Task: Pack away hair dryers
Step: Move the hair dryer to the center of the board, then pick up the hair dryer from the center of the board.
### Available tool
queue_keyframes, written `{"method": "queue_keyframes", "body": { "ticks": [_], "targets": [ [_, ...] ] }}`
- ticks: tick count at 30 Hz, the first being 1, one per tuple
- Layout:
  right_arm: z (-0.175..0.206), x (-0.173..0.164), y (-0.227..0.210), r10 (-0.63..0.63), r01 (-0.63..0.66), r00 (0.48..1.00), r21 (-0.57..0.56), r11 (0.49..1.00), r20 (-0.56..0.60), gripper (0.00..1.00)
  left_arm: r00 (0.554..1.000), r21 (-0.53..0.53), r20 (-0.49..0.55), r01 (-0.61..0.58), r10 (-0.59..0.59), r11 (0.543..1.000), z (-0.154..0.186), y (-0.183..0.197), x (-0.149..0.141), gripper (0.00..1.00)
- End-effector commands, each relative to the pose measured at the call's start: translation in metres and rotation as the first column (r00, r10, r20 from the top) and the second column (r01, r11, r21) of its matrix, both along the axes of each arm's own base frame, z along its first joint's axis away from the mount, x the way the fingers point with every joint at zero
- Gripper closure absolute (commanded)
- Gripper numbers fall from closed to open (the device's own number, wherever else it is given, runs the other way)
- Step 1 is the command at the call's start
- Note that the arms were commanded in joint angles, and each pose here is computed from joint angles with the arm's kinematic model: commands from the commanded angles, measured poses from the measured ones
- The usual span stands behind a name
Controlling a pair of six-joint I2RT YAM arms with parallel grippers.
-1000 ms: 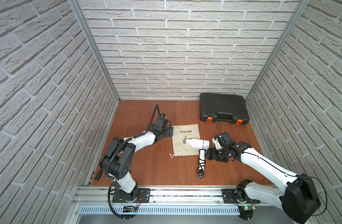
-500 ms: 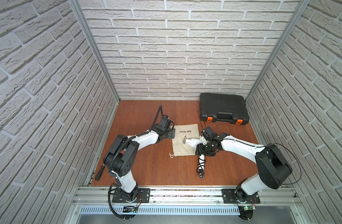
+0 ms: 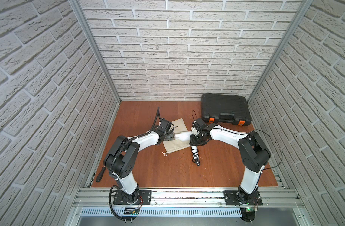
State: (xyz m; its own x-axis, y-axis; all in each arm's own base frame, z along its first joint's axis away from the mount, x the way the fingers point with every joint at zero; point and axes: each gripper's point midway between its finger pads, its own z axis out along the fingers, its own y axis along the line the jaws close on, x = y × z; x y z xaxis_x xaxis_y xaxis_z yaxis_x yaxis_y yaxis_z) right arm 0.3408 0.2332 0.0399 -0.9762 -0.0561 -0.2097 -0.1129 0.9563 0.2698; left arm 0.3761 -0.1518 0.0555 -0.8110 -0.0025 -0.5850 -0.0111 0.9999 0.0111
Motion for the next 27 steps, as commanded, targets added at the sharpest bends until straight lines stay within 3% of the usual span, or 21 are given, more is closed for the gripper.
{"method": "queue_keyframes", "body": {
  "ticks": [1,6,17,27],
  "targets": [
    [0.012,0.014,0.01,0.049,-0.049,0.996,0.002,0.999,0.07,0.52,0.997,-0.011,0.024,-0.068,0.068,0.998,0.013,0.015,-0.004,0.02],
    [0.023,0.014,0.007,0.066,-0.066,0.993,-0.004,0.998,0.094,0.37,0.993,-0.073,0.046,-0.109,0.113,0.991,0.022,0.024,-0.004,0.02],
    [0.009,-0.031,-0.016,0.071,-0.07,0.997,-0.023,0.997,0.015,0.35,0.99,-0.142,0.049,-0.125,0.134,0.982,0.024,0.025,-0.002,0.02],
    [0.004,-0.029,0.005,0.1,-0.1,0.995,0.009,0.995,0.002,0.37,0.989,-0.159,0.043,-0.135,0.143,0.978,0.021,0.024,-0.003,0.02]
  ]
}}
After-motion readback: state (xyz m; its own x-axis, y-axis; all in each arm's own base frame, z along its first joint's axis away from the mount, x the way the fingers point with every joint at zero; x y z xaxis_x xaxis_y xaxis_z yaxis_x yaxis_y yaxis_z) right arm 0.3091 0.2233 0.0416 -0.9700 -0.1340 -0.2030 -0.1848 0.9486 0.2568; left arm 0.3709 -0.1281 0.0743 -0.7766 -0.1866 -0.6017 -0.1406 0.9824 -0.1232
